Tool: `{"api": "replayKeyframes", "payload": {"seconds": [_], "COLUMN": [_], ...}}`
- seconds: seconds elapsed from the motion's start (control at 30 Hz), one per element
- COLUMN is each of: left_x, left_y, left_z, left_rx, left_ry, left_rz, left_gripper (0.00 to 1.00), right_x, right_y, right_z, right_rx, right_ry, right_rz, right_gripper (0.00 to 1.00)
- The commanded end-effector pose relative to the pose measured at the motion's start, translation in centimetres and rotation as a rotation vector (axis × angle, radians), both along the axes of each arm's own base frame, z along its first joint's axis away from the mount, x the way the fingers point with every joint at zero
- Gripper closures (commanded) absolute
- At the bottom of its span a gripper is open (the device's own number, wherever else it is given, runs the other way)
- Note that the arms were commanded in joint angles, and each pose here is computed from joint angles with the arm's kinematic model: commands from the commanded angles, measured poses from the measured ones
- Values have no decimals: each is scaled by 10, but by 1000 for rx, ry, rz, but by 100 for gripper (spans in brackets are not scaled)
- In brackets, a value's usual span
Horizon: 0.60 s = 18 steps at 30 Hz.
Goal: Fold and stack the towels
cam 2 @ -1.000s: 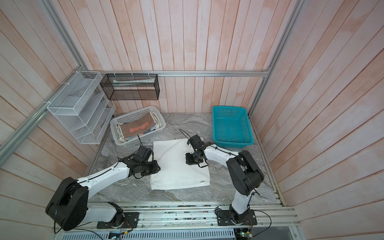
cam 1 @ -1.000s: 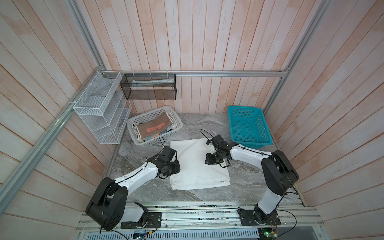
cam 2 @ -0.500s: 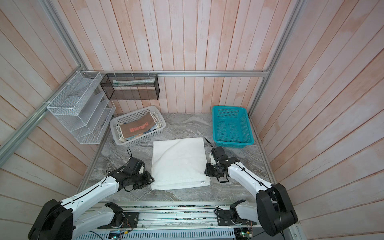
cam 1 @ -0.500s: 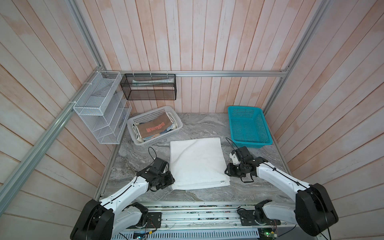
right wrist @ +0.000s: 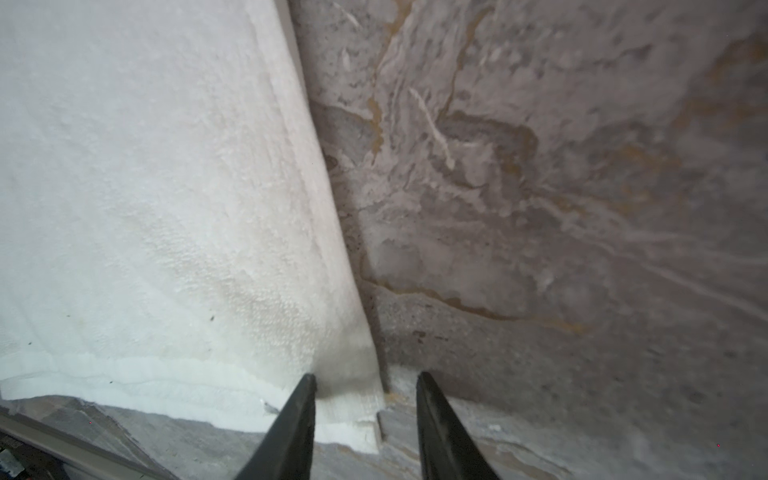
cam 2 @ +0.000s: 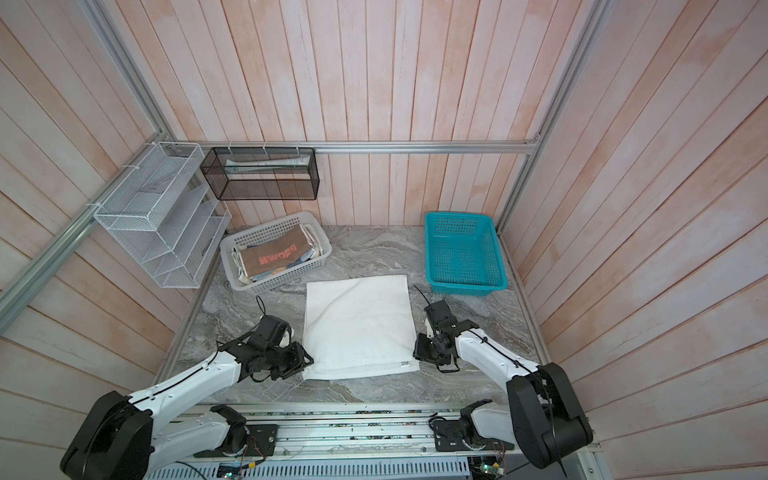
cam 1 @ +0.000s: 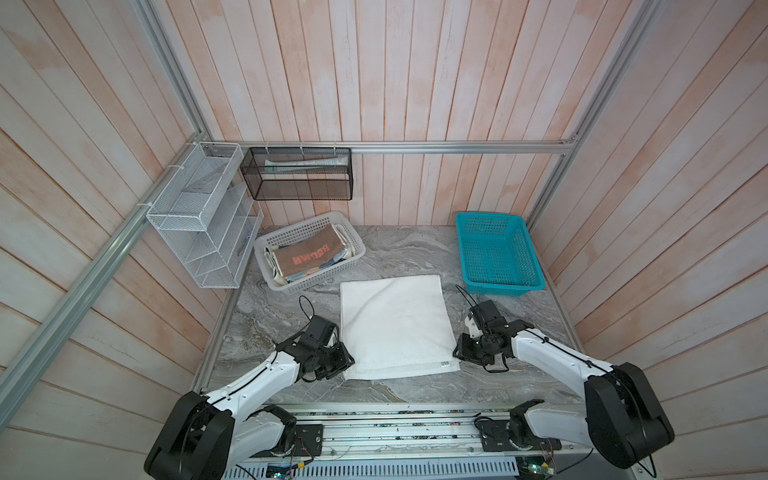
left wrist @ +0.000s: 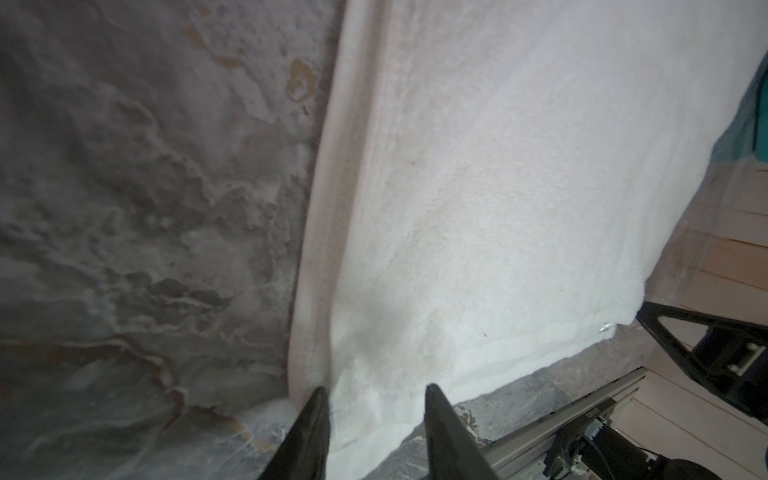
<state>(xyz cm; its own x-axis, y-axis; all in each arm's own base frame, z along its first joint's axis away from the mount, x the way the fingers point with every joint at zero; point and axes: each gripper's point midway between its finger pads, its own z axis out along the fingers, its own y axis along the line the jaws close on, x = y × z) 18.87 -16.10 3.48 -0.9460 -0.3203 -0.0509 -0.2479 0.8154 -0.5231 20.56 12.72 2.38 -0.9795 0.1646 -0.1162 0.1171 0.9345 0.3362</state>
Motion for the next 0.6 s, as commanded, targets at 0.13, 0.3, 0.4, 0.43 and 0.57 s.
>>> {"api": "replayKeyframes", "payload": {"seconds": [0.13,0.3,0.4,0.43,0.57], "left_x": [-3,2,3,5,8], "left_y": [-3,-5,-4,-3,-1], "left_z": [-5,2,8,10,17], "left_rx": [-18,-21,-15,-13,-1], "left_ry": [11,-12,-24,-31,-49], "left_rz": [-13,-17,-19,-17,-16], "left_gripper": [70,94,100,100,100], "right_x": [-3,5,9,10,15], "right_y": [4,6,5,5,4], "right_z": [-7,0,7,9,20], "right_rx": [27,26,18,16,10], "right_ry": [25,-6,-25,-31,-60], "right_rz": [-4,5,9,10,14], "right_gripper": [70,92,100,100,100]}}
